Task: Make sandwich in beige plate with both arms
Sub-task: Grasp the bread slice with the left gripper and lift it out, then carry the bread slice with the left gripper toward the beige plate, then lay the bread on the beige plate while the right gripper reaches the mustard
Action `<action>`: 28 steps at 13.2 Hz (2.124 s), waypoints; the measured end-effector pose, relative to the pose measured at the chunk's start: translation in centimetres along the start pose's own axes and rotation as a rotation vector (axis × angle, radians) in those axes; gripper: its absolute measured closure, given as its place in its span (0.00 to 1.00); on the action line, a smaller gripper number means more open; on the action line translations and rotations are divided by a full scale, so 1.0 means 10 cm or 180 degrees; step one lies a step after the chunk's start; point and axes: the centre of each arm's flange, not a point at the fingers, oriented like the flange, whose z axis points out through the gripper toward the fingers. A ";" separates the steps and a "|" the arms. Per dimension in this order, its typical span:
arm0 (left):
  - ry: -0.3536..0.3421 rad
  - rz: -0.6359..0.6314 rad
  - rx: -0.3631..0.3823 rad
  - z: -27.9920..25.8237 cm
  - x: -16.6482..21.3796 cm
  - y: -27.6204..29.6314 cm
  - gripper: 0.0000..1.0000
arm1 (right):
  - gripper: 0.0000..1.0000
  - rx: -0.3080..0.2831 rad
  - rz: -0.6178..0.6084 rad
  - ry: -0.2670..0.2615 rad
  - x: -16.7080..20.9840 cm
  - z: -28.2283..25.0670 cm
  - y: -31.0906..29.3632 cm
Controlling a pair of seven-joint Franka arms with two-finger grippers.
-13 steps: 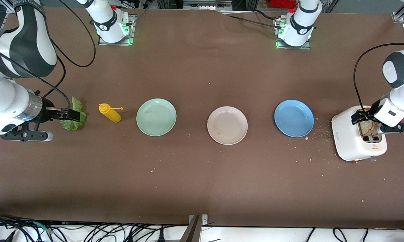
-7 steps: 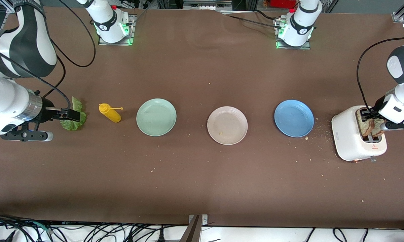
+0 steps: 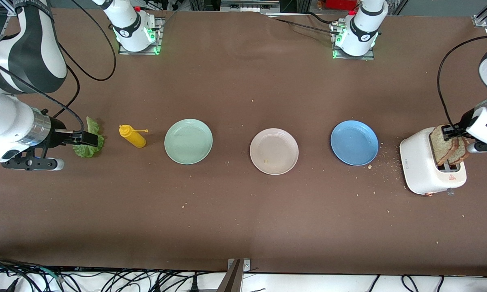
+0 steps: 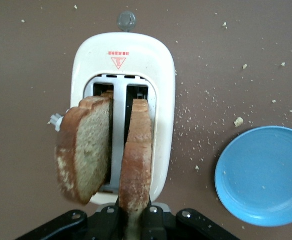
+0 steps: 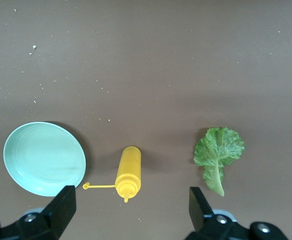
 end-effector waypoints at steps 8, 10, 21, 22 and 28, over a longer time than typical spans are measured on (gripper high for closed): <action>-0.0185 0.0273 -0.0066 -0.68 0.00 0.56 0.89 | 0.00 0.0003 0.0002 0.0000 0.00 0.00 0.00; -0.0233 0.0301 -0.0330 -0.60 0.03 0.78 0.89 | 0.00 0.0003 0.0002 0.0000 0.00 0.00 0.00; -0.0779 0.0159 -0.2276 0.44 0.33 2.09 0.89 | 0.00 0.0014 0.0012 -0.0002 0.00 -0.01 0.00; -0.0781 0.0222 -0.2469 0.55 0.35 2.16 0.89 | 0.00 0.0044 0.0013 -0.0020 -0.01 0.00 -0.01; -0.0568 0.0576 -0.3473 1.71 0.49 2.38 0.89 | 0.00 0.0100 0.0024 -0.0120 -0.05 0.02 -0.05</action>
